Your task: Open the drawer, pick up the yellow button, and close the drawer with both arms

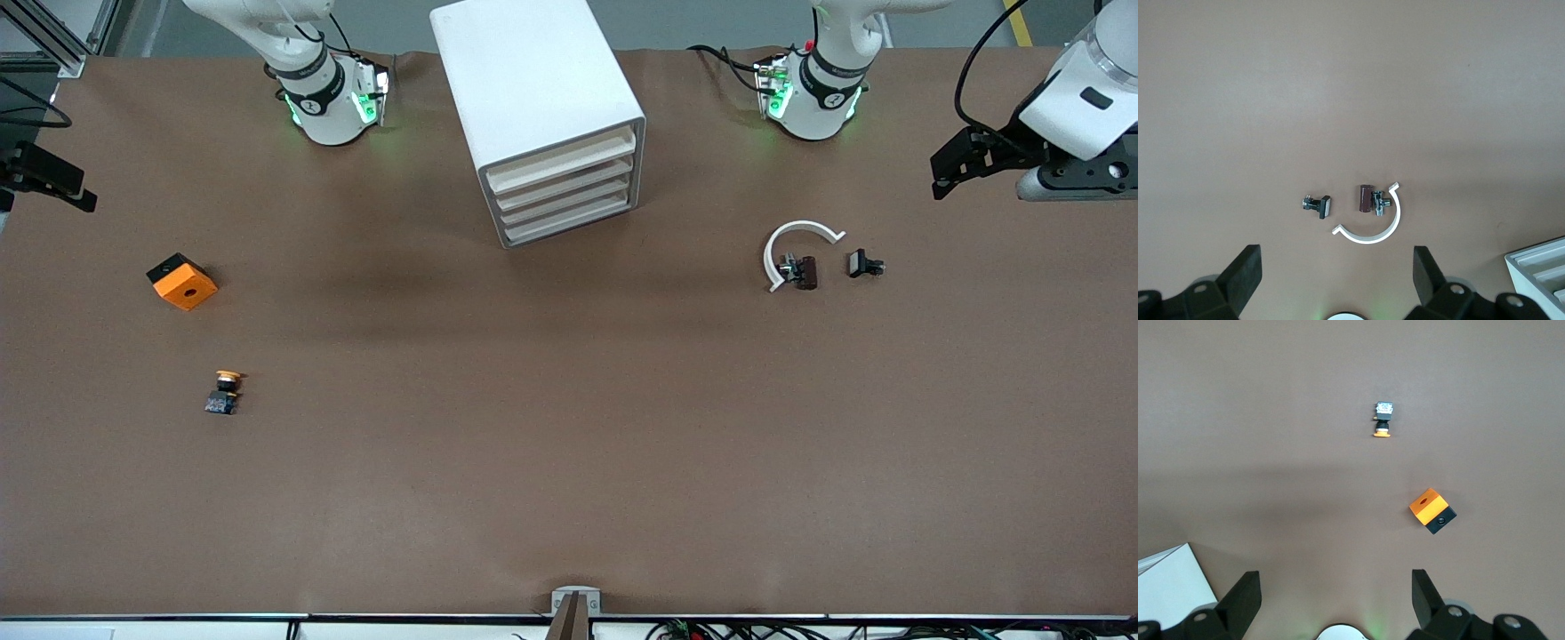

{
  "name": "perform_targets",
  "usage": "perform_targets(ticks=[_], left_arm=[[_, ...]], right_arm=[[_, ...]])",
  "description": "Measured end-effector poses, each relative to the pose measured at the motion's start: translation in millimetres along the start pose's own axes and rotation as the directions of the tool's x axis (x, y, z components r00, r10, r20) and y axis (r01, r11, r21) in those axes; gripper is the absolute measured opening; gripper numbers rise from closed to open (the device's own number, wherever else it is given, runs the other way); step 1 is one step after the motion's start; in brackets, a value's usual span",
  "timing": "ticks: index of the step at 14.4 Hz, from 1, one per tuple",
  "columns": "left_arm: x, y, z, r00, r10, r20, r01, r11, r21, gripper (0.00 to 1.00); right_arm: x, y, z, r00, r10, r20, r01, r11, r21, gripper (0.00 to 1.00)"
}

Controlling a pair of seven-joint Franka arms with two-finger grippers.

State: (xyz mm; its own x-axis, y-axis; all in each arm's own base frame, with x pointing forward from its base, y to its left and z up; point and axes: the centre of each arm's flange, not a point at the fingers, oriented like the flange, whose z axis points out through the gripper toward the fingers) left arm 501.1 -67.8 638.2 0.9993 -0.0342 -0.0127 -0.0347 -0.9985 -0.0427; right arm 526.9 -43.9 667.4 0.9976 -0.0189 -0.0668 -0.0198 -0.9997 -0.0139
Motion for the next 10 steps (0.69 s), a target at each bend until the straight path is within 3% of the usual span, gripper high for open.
perform_targets(ticks=[6, 10], left_arm=[[9, 0, 7, 1.0, 0.0, -0.006, 0.0, 1.0, -0.003, 1.0], [23, -1, 3, 1.0, -0.003, -0.026, 0.003, 1.0, -0.009, 1.0]], right_arm=[[-32, -15, -18, 0.999, -0.012, -0.038, 0.012, 1.0, 0.006, 1.0], [-38, -6, -15, 0.999, 0.006, -0.036, -0.006, 1.0, 0.01, 1.0]])
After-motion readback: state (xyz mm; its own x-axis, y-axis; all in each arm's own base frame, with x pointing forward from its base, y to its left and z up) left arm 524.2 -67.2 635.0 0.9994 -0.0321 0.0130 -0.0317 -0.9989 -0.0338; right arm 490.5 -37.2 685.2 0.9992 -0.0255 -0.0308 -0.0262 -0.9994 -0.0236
